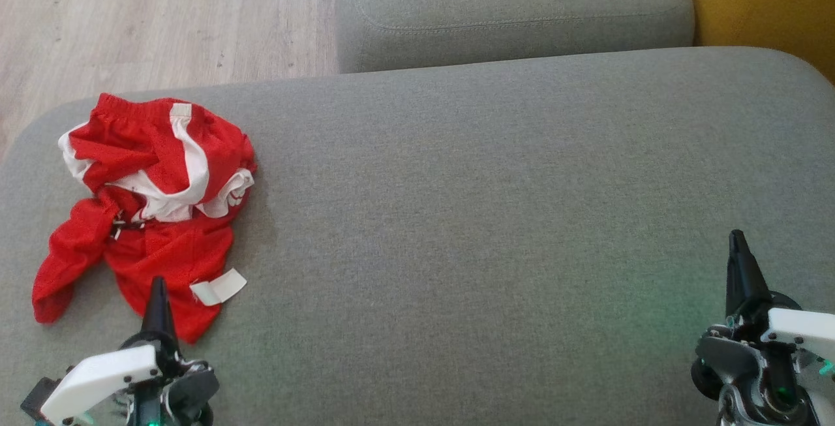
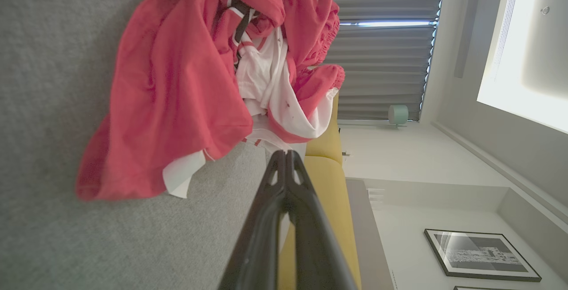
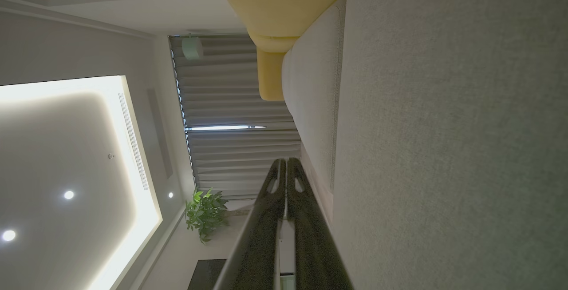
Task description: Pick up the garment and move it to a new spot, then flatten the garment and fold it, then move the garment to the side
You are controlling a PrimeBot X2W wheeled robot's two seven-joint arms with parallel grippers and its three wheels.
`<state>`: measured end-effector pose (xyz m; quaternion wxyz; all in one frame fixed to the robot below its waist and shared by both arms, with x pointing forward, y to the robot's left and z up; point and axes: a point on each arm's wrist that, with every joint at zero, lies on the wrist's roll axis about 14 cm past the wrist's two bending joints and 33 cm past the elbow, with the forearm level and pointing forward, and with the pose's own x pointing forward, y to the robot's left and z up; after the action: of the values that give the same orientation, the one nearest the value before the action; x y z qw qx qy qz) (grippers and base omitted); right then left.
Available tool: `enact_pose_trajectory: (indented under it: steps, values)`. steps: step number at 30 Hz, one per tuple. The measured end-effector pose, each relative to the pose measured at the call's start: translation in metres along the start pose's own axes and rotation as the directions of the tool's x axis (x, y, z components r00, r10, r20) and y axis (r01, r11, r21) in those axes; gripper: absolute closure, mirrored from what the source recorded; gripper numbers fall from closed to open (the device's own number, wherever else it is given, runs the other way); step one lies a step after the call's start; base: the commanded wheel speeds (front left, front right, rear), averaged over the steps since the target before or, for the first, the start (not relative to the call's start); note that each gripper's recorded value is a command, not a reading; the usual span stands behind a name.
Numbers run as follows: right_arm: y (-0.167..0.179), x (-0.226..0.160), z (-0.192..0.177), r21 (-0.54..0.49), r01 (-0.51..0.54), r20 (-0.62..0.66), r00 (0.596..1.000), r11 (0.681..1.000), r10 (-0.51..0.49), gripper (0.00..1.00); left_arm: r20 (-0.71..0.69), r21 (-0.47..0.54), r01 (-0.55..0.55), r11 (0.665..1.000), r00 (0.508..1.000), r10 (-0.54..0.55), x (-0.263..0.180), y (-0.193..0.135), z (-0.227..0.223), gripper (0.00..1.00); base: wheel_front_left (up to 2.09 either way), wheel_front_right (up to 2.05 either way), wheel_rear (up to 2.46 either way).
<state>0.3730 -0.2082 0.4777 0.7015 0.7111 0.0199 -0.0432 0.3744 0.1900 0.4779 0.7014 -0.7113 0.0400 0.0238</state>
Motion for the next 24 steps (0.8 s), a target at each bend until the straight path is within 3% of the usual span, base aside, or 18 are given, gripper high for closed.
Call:
enact_pose_trajectory:
  steps: [24]
  values:
    - [0.0000, 0.0000, 0.0000, 0.000, 0.000, 0.000, 1.000, 1.000, 0.000, 1.00, 0.000, 0.000, 0.000, 1.000, 1.000, 0.000, 0.0000, 0.0000, 0.0000, 1.00, 0.00, 0.00, 0.00]
